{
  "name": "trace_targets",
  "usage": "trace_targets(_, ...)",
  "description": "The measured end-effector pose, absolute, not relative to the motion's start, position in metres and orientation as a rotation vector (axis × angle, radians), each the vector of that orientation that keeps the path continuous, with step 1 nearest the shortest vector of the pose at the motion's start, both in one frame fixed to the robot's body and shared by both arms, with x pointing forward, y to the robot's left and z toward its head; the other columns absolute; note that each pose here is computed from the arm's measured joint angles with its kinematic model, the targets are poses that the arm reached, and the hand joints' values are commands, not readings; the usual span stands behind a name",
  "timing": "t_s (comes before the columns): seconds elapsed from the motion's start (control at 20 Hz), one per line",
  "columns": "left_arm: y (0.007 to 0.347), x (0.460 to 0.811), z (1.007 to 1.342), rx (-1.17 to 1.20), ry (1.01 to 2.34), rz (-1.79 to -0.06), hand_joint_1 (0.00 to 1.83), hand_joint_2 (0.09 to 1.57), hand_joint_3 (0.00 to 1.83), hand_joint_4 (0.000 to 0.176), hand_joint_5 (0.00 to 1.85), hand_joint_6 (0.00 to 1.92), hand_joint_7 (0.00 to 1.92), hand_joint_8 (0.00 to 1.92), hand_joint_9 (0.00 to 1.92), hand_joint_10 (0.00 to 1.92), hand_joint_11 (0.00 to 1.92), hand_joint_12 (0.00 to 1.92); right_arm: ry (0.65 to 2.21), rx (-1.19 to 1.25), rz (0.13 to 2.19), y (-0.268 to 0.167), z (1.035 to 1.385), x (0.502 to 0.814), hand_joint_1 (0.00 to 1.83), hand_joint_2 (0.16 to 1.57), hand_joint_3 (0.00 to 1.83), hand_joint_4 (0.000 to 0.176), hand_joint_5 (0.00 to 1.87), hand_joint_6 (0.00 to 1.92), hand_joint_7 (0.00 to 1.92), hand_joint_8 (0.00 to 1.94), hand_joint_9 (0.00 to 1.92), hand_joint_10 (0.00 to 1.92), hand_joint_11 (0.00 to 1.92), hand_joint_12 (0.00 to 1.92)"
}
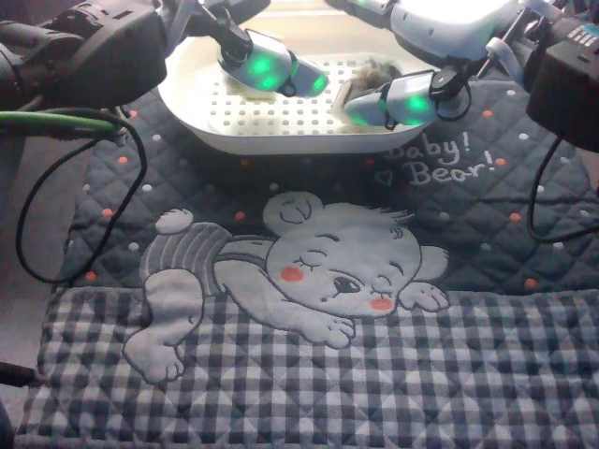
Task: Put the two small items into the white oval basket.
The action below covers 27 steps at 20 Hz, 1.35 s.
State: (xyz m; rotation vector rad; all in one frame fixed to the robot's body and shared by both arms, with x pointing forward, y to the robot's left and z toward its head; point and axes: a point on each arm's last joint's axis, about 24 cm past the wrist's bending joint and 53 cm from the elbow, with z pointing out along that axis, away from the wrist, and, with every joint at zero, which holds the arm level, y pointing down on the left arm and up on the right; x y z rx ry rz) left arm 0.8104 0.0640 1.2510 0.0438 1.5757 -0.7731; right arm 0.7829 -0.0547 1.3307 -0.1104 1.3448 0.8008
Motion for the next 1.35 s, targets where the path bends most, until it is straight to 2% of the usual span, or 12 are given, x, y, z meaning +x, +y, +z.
trace_targets(0.1,0.069,0.808,1.25,0.045,1.583,-0.77,0.55,0.92,0.0,0.176,0.0,0.0,0.0,0.0,0.0,0.0,0.0,0.0,1.349,-0.118,0.811,-0.05,1.33,0.78,0.25,1.03,0.0,0.088,0.0,0.0,0.0,0.0,0.0,0.0,0.0,0.0)
trace_targets(0.15,0.075,0.806,1.252,0.042,1.58,-0.765,0.6,0.91,0.0,0.176,0.0,0.0,0.0,0.0,0.0,0.0,0.0,0.0,1.35,-0.124,0.819,-0.046,1.33,0.777,0.23,1.02,0.0,0.126,0.0,0.0,0.0,0.0,0.0,0.0,0.0,0.0)
trace_targets(0.25,0.085,0.801,1.257,0.042,1.566,-0.76,0.6,0.91,0.0,0.176,0.0,0.0,0.0,0.0,0.0,0.0,0.0,0.0,1.352,-0.147,0.818,-0.046,1.33,0.769,0.21,1.02,0.0,0.148,0.0,0.0,0.0,0.0,0.0,0.0,0.0,0.0)
trace_targets(0.55,0.132,0.773,1.285,0.039,1.474,-0.733,0.49,0.98,0.02,0.176,0.0,0.0,0.0,0.0,0.0,0.0,0.0,0.0,1.298,-0.206,0.755,-0.093,1.346,0.731,0.16,1.01,0.0,0.141,0.0,0.0,0.0,0.0,0.0,0.0,0.0,0.0)
trace_targets(0.6,0.134,0.761,1.295,0.066,1.439,-0.73,0.53,1.03,0.03,0.175,0.0,0.0,0.0,0.0,0.0,0.0,0.0,0.0,1.286,-0.224,0.749,-0.098,1.349,0.719,0.14,1.01,0.0,0.173,0.0,0.0,0.0,0.0,0.0,0.0,0.0,0.0)
trace_targets(0.7,0.14,0.738,1.307,0.104,1.382,-0.73,0.46,1.03,0.03,0.173,0.0,0.0,0.0,0.0,0.0,0.0,0.0,0.0,1.244,-0.282,0.727,-0.102,1.357,0.695,0.15,1.02,0.0,0.175,0.0,0.0,0.0,0.0,0.0,0.0,0.0,0.0)
trace_targets(0.85,0.163,0.711,1.321,0.122,1.311,-0.72,0.35,1.13,0.02,0.125,0.0,0.0,0.0,0.0,0.0,0.0,0.0,0.0,1.164,-0.309,0.7,-0.123,1.377,0.663,0.13,1.05,0.01,0.169,0.0,0.0,0.0,0.0,0.0,0.0,0.0,0.0)
trace_targets(0.95,0.178,0.696,1.328,0.109,1.265,-0.737,0.36,1.14,0.02,0.126,0.0,0.0,0.0,0.0,0.0,0.0,0.0,0.0,1.135,-0.313,0.697,-0.127,1.383,0.653,0.14,1.05,0.01,0.175,0.0,0.0,0.0,0.0,0.0,0.0,0.0,0.0)
trace_targets(1.05,0.184,0.677,1.323,0.089,1.228,-0.81,0.41,1.16,0.02,0.155,0.0,0.0,0.0,0.0,0.0,0.0,0.0,0.0,1.125,-0.333,0.722,-0.126,1.386,0.636,0.09,1.06,0.01,0.091,0.0,0.0,0.0,0.0,0.0,0.0,0.0,0.0)
trace_targets(1.15,0.184,0.664,1.309,0.088,1.24,-0.855,0.49,1.17,0.02,0.135,0.0,0.0,0.0,0.0,0.0,0.0,0.0,0.0,1.106,-0.328,0.79,-0.126,1.392,0.625,0.1,1.05,0.01,0.115,0.0,0.0,0.0,0.0,0.0,0.0,0.0,0.0)
trace_targets(1.2,0.185,0.657,1.305,0.085,1.235,-0.878,0.53,1.19,0.02,0.108,0.0,0.0,0.0,0.0,0.0,0.0,0.0,0.0,1.103,-0.31,0.811,-0.131,1.394,0.624,0.1,1.04,0.0,0.093,0.0,0.0,0.0,0.0,0.0,0.0,0.0,0.0)
trace_targets(1.35,0.196,0.642,1.299,0.075,1.205,-0.887,0.6,1.21,0.01,0.135,0.0,0.0,0.0,0.0,0.0,0.0,0.0,0.0,1.108,-0.317,0.805,-0.135,1.388,0.619,0.08,1.07,0.01,0.089,0.0,0.0,0.0,0.0,0.0,0.0,0.0,0.0)
